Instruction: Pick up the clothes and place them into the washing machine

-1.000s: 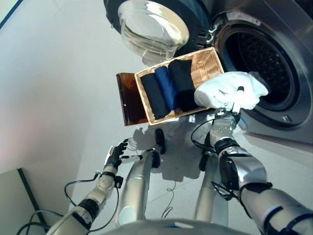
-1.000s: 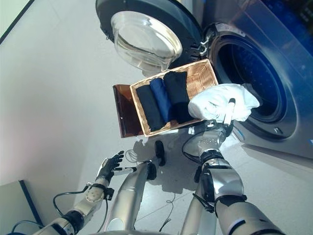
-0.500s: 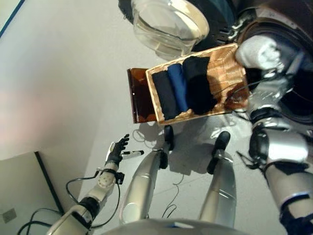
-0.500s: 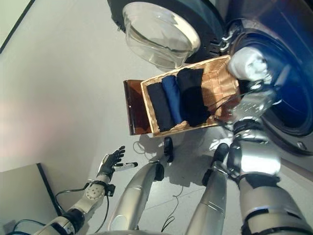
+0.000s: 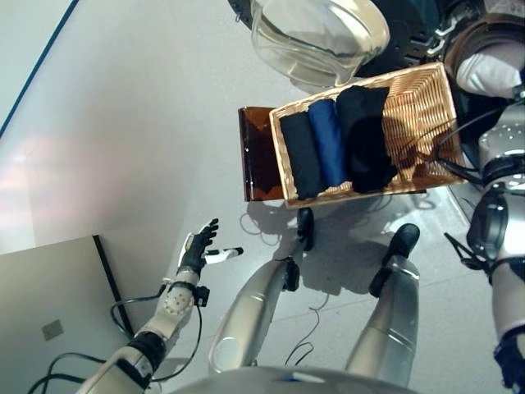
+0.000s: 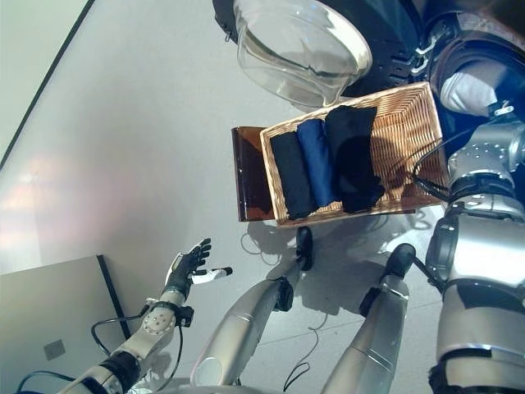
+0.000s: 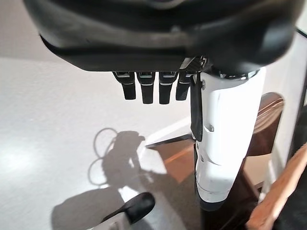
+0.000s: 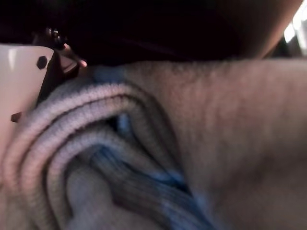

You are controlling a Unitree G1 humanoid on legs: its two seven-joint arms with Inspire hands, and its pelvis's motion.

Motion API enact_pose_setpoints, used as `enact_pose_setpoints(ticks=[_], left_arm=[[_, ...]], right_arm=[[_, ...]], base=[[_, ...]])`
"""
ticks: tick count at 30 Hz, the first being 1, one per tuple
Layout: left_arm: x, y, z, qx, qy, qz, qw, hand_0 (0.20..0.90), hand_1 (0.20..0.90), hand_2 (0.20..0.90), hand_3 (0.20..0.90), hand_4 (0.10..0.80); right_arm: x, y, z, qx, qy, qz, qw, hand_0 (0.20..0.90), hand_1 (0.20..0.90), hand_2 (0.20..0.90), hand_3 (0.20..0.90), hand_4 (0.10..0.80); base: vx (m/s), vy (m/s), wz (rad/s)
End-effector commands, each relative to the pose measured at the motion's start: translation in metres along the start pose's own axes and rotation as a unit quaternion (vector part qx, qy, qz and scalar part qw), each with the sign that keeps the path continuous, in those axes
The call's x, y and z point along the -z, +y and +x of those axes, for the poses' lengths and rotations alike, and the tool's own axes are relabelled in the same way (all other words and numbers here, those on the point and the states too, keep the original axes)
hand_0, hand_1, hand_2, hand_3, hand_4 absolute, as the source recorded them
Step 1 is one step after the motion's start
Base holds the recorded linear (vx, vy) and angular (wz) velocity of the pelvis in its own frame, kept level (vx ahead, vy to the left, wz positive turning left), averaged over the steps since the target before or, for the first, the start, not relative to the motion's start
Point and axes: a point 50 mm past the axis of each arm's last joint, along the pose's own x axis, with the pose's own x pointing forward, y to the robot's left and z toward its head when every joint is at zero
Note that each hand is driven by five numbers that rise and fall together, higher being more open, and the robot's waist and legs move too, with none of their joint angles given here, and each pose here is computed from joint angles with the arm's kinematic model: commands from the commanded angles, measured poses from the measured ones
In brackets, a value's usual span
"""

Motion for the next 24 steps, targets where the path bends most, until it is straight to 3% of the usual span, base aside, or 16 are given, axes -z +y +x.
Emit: enact_pose_setpoints(ticks=[1,15,24], left_arm=[[0.009,0.033,-0.012,-0.061,-0.009,0.017,0.998,0.9,0.9,0.9,0.9,0.8],[0.008,0.023,-0.01,-0.036,-0.007,0.026,0.999,0.9,0.9,0.9,0.9,0.8],[0.013,0.019,-0.007,-0.028,0.011,0.035,0.999,0.9,0.9,0.9,0.9,0.8]], right_arm=[[-0.095,0.078,-0.014,-0.164,-0.18,0.037,0.969,0.9,0.9,0.9,0.9,0.8],[-0.05,0.05,-0.006,-0.113,-0.107,0.024,0.988,0.9,0.9,0.9,0.9,0.8],[0.033,0.008,-0.017,-0.081,0.025,-0.038,0.996,0.9,0.9,0.9,0.9,0.8]], base=[[0.024,0.044,0.01],[0.013,0.028,-0.07],[0.003,0.001,-0.01]])
